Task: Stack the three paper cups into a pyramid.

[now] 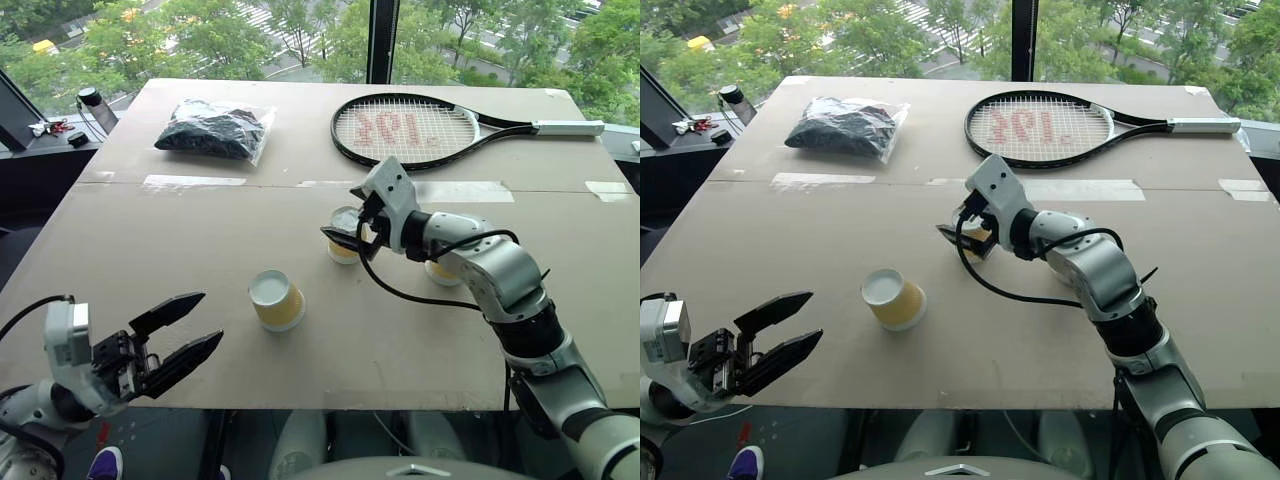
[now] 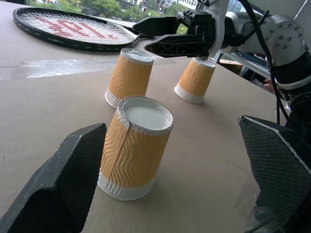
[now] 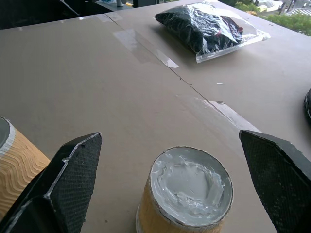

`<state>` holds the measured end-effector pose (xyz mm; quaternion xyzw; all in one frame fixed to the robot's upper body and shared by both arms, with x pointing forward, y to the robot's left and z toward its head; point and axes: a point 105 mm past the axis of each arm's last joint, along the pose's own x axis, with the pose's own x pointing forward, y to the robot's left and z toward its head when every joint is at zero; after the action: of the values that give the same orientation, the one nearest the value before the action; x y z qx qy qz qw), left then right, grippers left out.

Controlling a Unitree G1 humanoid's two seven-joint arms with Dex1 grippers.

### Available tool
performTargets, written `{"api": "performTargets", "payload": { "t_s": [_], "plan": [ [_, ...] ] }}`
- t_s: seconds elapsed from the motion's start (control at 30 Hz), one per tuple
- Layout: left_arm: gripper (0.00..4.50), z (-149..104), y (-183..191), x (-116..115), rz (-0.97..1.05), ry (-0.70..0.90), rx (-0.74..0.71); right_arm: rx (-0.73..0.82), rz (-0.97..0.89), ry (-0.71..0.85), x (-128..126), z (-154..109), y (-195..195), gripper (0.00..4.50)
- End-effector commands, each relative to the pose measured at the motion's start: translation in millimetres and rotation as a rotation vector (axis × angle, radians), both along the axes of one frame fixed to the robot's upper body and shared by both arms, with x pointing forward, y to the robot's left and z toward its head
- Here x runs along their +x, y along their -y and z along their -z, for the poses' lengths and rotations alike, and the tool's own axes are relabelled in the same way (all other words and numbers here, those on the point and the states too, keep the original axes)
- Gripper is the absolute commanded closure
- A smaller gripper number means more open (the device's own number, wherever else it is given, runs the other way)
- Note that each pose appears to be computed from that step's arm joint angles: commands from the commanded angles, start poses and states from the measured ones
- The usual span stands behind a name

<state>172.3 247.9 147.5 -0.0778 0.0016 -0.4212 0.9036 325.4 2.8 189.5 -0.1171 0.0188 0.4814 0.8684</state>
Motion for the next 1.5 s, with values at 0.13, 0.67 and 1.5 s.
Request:
{"api": "performTargets", "payload": {
  "t_s": [0.13,0.67,1.5],
  "plan": [
    [0.0,1.3,5.5,19.2,-0.03,0.038,0.124,0.133,-0.291,0.167,-50.8,-32.5,0.3,0.04],
    [0.0,16.0,32.0,66.1,0.137,0.017,0.187,0.014,-0.426,0.057,-124.5,-10.7,111.8,0.04],
    [0.0,3.7,48.8,66.5,0.362,0.029,0.179,0.034,-0.168,0.054,-136.5,13.4,155.6,0.04]
  ]
}}
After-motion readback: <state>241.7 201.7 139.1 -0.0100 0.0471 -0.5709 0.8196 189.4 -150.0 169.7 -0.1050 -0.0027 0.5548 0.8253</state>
